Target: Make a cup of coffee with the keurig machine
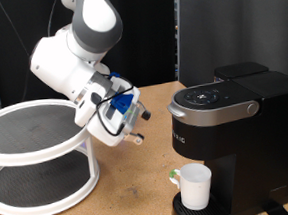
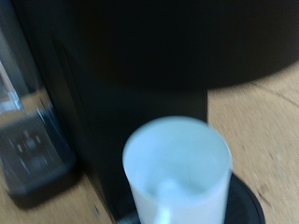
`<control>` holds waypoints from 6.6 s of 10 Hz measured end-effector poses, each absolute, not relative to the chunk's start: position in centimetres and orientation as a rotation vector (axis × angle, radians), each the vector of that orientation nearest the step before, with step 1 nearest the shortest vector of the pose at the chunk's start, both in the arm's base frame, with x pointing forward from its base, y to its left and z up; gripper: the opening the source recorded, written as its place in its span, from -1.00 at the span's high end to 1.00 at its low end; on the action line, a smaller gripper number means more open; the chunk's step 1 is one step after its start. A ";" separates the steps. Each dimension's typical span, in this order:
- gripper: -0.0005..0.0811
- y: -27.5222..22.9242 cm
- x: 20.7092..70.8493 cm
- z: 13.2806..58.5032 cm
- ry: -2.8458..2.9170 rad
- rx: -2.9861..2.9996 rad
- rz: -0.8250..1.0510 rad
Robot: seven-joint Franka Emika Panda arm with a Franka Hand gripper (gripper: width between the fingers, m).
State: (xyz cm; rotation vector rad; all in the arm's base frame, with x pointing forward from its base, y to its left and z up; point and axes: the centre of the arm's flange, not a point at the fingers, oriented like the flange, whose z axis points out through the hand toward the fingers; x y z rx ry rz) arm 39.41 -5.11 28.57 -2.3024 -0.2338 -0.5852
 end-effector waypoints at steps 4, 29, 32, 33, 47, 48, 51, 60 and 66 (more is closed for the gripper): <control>-0.99 -4.0 40.5 34.1 -0.210 -2.099 -0.620; -0.99 5.1 41.3 48.6 -0.905 -2.491 -0.447; -0.99 7.8 43.1 50.7 -0.964 -2.566 -0.428; -0.99 8.5 43.9 51.2 -0.931 -2.586 -0.422; -0.99 11.0 49.7 53.1 -1.050 -2.722 -0.312; -0.99 10.9 49.9 53.3 -1.049 -2.724 -0.311; -0.99 10.8 50.5 52.5 -1.044 -2.735 -0.279; -0.12 10.1 50.8 46.6 -1.065 -2.784 -0.242; 0.92 9.8 50.2 43.3 -1.027 -2.808 -0.349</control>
